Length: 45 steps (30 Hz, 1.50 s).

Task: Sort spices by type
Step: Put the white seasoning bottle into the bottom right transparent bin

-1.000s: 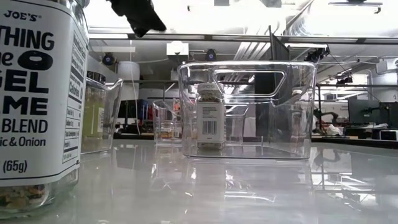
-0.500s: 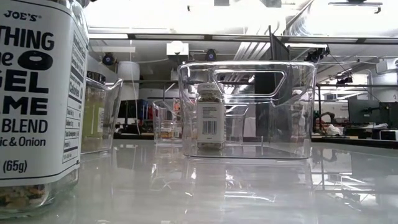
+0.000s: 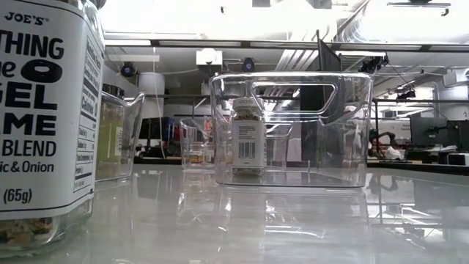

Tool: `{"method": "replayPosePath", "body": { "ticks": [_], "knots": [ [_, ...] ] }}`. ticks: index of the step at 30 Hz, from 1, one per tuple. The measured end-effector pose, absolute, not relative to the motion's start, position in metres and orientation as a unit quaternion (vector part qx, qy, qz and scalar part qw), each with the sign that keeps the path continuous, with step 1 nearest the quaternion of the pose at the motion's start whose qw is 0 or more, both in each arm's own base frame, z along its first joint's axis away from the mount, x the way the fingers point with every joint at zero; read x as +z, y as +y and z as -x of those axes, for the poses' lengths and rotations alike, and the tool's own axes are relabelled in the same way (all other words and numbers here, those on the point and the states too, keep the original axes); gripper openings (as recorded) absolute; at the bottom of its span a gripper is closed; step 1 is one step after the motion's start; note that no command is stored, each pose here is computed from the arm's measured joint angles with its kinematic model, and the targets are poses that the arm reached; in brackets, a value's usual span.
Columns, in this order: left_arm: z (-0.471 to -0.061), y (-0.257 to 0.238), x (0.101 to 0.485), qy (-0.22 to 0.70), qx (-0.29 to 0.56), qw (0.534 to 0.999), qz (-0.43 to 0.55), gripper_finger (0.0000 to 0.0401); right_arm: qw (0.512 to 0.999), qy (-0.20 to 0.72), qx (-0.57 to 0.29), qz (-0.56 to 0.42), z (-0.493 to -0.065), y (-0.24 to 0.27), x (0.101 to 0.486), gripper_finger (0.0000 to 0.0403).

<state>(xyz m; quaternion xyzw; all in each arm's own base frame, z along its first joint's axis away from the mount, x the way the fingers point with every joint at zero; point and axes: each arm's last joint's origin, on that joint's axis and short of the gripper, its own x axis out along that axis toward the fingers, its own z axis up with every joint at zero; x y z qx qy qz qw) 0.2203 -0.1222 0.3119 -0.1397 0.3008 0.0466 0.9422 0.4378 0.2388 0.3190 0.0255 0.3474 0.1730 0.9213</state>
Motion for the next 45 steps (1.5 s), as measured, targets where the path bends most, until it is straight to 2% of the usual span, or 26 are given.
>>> {"method": "replayPosePath", "body": {
  "ticks": [9, 22, 45],
  "knots": [
    [-0.221, -0.117, 0.312, 0.285, 0.091, 0.946, 0.124, 0.0000, 0.892, 0.405, 0.192, 0.058, -0.461, 0.249, 0.262, 0.0310],
    [-0.221, -0.117, 0.312, 0.285, 0.092, 0.948, 0.110, 0.0000, 0.875, 0.446, 0.173, 0.077, -0.459, 0.246, 0.234, 0.0310],
    [-0.221, -0.117, 0.312, 0.284, 0.096, 0.949, 0.101, 0.0000, 0.876, 0.442, 0.179, 0.069, -0.461, 0.246, 0.188, 0.0309]
  ]
}}
